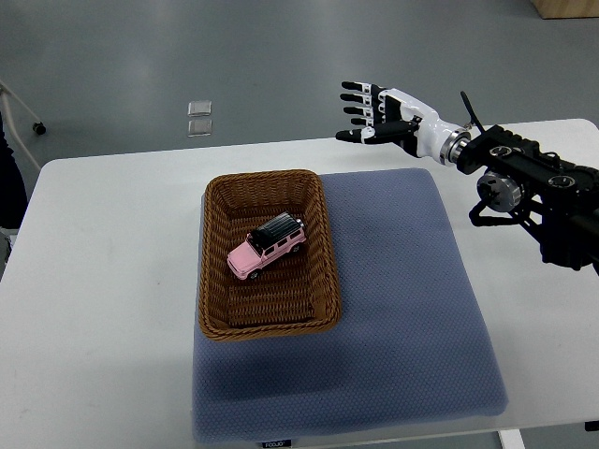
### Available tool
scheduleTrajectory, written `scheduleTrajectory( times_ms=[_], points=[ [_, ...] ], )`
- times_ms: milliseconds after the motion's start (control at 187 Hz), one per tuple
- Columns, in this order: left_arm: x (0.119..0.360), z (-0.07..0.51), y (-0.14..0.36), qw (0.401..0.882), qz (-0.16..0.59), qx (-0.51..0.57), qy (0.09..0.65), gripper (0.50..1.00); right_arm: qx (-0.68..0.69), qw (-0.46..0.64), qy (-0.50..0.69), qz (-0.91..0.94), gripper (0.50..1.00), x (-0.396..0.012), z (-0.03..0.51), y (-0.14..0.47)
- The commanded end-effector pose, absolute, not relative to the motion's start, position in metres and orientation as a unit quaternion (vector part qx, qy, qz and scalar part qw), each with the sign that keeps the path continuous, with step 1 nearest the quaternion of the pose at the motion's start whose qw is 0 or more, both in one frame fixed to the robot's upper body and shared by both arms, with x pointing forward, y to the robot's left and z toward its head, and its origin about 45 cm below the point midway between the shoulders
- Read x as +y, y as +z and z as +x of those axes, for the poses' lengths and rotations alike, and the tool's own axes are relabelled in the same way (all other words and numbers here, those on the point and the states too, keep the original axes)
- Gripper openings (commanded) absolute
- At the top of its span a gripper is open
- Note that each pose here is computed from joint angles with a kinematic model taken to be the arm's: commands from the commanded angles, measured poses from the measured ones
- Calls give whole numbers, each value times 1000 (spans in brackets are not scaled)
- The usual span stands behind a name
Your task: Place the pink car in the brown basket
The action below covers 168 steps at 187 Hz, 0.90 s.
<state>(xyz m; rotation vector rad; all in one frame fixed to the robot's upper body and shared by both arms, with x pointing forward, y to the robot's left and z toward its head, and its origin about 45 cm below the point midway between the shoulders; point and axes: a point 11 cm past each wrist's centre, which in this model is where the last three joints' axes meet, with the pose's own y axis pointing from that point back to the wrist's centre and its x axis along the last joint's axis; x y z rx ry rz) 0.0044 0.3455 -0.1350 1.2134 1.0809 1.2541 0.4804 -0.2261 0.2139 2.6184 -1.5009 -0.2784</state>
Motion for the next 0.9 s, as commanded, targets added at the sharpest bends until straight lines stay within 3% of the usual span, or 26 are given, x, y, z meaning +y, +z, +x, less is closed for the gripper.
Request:
scheduleTrajectory(
  times_ms=[0,305,894],
  points=[
    [346,4,-135,518,506,451,523,1000,-504,35,-153,849,917,-245,474,201],
    [346,4,-135,518,506,451,523,1000,-516,-21,-302,801,919,-276,460,169],
    [346,4,-135,518,506,451,523,1000,-512,-35,-310,800,921,-272,455,163]
  ],
)
